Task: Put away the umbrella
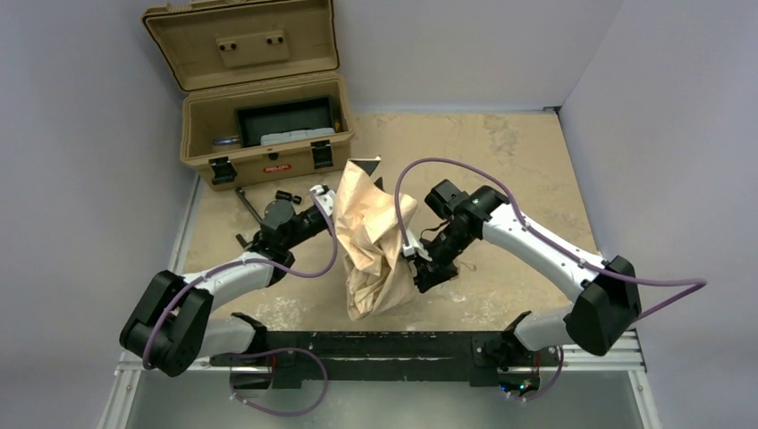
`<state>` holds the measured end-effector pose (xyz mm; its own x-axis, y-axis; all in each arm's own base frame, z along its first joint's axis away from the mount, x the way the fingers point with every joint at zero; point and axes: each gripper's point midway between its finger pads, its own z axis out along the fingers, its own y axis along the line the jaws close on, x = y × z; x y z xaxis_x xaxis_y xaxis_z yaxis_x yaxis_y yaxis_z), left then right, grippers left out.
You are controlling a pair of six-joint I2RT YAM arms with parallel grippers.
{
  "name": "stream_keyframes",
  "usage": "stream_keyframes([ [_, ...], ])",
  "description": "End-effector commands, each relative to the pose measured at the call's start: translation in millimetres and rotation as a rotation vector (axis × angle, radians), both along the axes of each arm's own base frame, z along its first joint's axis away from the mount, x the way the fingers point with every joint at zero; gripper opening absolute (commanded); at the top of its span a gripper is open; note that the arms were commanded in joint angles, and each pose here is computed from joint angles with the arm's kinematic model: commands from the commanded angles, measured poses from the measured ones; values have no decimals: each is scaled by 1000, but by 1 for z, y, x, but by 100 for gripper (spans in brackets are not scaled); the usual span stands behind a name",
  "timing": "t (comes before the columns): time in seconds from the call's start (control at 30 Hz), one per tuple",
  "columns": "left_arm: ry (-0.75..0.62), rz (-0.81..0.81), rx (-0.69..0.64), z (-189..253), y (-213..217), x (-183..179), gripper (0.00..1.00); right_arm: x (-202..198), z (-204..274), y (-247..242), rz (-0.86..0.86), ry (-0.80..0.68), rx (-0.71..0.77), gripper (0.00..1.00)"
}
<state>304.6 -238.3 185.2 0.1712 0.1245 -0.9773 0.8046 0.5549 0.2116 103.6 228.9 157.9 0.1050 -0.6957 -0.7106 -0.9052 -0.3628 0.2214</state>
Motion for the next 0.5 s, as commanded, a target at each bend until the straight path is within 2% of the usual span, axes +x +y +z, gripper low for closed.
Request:
stream_keyframes([
  [0.0, -43, 31, -60, 11, -1, 12, 0, 18, 2, 3, -73, 69, 19, 0],
  [0.17, 7, 48, -86, -3, -7, 26, 0, 23, -15, 1, -74, 124, 15, 0],
  [0.47, 74, 44, -125, -21, -21, 39, 0, 23, -33, -4, -48, 135, -24, 0],
])
